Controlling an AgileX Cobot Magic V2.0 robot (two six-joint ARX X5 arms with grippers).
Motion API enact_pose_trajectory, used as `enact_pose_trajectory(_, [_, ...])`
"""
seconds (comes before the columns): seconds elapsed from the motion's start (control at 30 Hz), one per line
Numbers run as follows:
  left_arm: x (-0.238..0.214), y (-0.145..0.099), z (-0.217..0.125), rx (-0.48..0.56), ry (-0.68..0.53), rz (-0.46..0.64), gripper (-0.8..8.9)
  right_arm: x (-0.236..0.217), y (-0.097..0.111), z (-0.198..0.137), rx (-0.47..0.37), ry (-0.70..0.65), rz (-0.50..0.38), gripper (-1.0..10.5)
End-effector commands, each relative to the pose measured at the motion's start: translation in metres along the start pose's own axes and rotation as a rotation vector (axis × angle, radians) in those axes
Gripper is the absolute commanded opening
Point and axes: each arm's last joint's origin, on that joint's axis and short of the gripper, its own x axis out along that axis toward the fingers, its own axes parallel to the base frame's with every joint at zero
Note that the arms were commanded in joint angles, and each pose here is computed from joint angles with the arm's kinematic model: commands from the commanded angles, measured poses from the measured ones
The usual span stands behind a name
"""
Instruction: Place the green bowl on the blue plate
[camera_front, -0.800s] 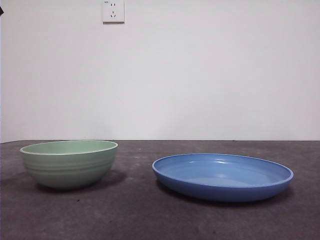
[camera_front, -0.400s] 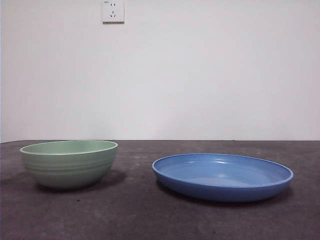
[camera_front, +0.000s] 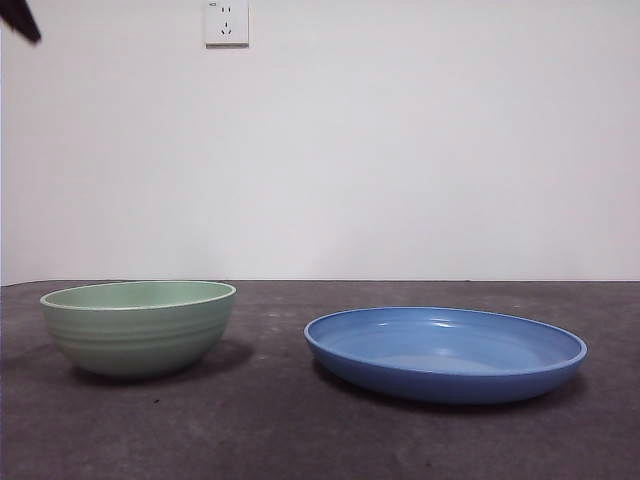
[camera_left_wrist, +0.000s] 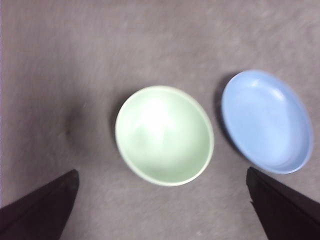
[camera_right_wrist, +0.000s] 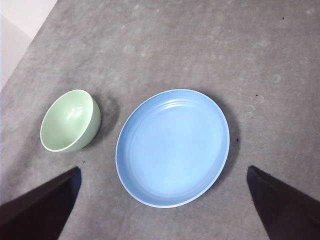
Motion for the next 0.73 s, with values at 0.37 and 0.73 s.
enact_pose_trajectory(0.37, [0.071, 0.029, 0.021, -0.050, 0.180, 0.040, 5.62, -0.002, 0.002, 0.003, -0.007, -0.005, 0.006, 6.6])
enact_pose_trajectory(0.73, [0.147, 0.056, 0.013, -0.121, 0.379, 0.041, 5.61, -0.002, 0.002, 0.003, -0.006, -0.003, 0.005, 6.6])
